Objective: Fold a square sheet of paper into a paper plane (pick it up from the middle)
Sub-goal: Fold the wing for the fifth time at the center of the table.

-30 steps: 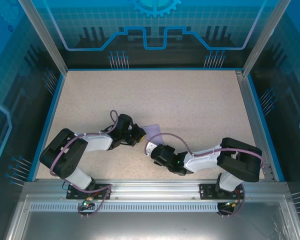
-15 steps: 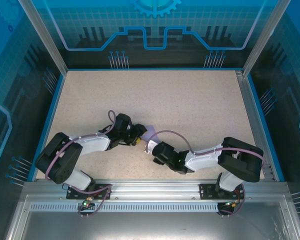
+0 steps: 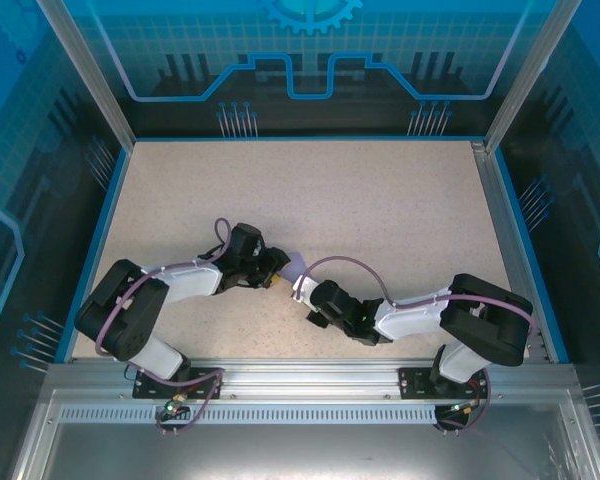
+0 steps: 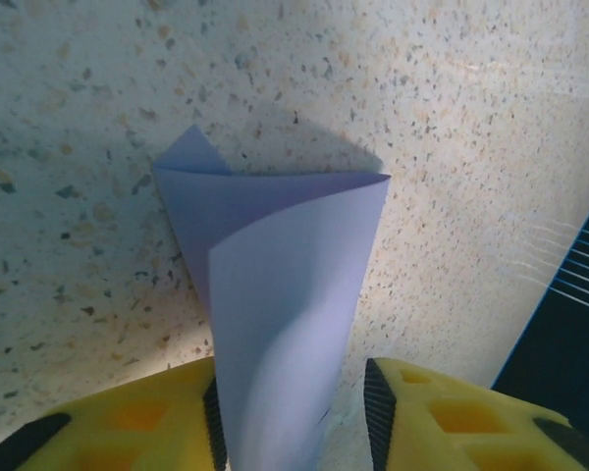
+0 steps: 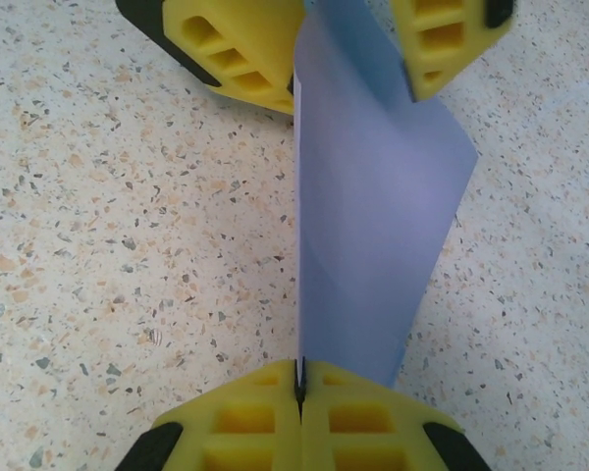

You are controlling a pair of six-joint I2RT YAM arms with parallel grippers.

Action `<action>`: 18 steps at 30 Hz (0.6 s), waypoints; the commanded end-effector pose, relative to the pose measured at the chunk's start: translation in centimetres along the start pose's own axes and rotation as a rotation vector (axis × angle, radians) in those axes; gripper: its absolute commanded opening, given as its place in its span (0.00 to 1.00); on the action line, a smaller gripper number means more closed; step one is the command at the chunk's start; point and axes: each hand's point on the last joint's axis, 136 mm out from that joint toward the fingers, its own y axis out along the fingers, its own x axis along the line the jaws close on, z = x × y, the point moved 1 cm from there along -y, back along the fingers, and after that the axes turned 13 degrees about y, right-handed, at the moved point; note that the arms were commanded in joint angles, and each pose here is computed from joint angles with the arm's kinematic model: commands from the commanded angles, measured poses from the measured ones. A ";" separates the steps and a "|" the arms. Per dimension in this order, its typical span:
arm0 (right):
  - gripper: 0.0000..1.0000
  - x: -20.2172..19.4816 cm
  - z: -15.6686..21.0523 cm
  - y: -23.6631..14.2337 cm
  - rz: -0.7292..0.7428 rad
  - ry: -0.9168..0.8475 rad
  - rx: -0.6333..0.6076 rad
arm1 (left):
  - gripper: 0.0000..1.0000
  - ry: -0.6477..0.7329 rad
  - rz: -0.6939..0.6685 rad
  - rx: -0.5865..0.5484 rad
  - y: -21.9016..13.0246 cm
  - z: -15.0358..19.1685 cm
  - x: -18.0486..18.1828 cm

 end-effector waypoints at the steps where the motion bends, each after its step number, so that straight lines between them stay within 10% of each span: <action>1: 0.06 -0.6 0.3 0.3 0.012 0.042 0.017 | 0.33 -0.031 -0.027 0.014 0.1 -0.2 0.3; 8: 0.08 -0.5 0.9 0.5 -0.005 0.070 0.043 | 0.13 -0.056 -0.061 0.015 -0.1 -0.2 1.3; 18: 0.02 -0.1 0.1 0.5 -0.069 0.132 0.028 | 0.27 -0.034 -0.063 0.002 -1.0 -0.6 1.0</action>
